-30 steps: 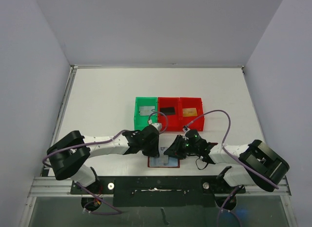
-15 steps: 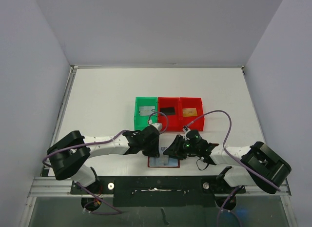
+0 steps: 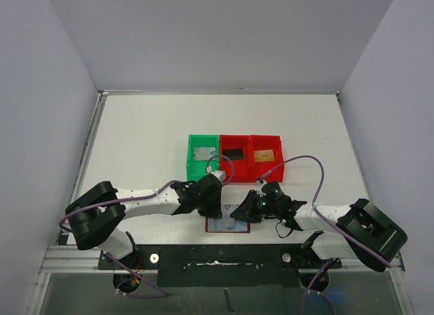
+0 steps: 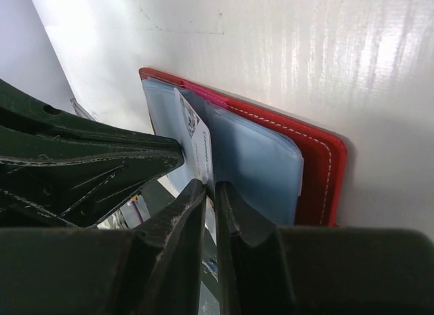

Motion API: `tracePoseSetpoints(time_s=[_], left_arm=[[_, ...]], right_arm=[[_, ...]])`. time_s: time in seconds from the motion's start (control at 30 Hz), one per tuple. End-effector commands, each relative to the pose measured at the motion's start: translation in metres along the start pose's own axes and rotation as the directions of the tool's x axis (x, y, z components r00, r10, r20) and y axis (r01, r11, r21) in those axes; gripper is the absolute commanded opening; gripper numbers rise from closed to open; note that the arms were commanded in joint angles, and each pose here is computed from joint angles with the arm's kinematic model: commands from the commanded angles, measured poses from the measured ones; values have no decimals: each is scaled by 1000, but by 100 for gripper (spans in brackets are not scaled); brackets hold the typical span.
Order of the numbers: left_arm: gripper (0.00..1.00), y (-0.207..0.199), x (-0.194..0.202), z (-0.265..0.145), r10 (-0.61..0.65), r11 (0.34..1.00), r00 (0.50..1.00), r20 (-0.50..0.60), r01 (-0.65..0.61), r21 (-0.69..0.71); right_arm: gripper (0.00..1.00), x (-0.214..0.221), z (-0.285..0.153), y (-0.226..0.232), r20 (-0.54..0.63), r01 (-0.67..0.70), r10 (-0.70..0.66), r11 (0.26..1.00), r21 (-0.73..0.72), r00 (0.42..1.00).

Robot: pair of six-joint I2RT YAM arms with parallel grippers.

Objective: Take the credit cards out of the card holder

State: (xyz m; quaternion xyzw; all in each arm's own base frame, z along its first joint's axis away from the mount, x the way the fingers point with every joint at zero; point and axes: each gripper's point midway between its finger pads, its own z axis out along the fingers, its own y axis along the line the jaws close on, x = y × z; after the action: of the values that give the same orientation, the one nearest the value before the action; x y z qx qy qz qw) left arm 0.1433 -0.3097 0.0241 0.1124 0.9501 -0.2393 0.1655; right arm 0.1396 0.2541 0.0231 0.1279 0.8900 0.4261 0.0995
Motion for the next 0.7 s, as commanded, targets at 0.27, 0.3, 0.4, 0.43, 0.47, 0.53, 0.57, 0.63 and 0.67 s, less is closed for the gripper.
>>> tracePoseSetpoints(time_s=[0.27,0.3,0.4,0.43,0.47,0.53,0.57,0.63,0.67], left_arm=[[0,16,4,-4,-3,998,1000,11,4,-64],[0,15,3,-4,-3,998,1000,13,4,-65],[0,16,2,-5,-3,998,1000,19,5,-67],[0,16,2,-6,-3,998,1000,21,5,-66],[0,16,2,-6,-4,998,1000,23,6,-70],[0,16,-1,-7,-9,997,999,33,12,-72],[1,16,-2,-8,-12,997,999,42,15,-70],[3,13,-5,-11,-20,998,998,61,23,-56],[4,11,-7,-13,-23,999,997,71,26,-46]], right_arm=[[1,-9,3,12,13,25,-24,997,-71,1000],[0,-9,3,13,15,29,-28,997,-72,999],[0,-10,1,13,22,35,-33,997,-69,999],[0,-10,0,12,23,35,-34,997,-62,999],[0,-10,0,11,24,37,-36,998,-57,999],[0,-11,-2,11,29,48,-47,998,-51,998],[0,-11,-3,11,30,55,-53,997,-50,998],[0,-10,-4,14,25,69,-68,996,-59,997],[0,-10,-5,15,19,78,-77,995,-67,997]])
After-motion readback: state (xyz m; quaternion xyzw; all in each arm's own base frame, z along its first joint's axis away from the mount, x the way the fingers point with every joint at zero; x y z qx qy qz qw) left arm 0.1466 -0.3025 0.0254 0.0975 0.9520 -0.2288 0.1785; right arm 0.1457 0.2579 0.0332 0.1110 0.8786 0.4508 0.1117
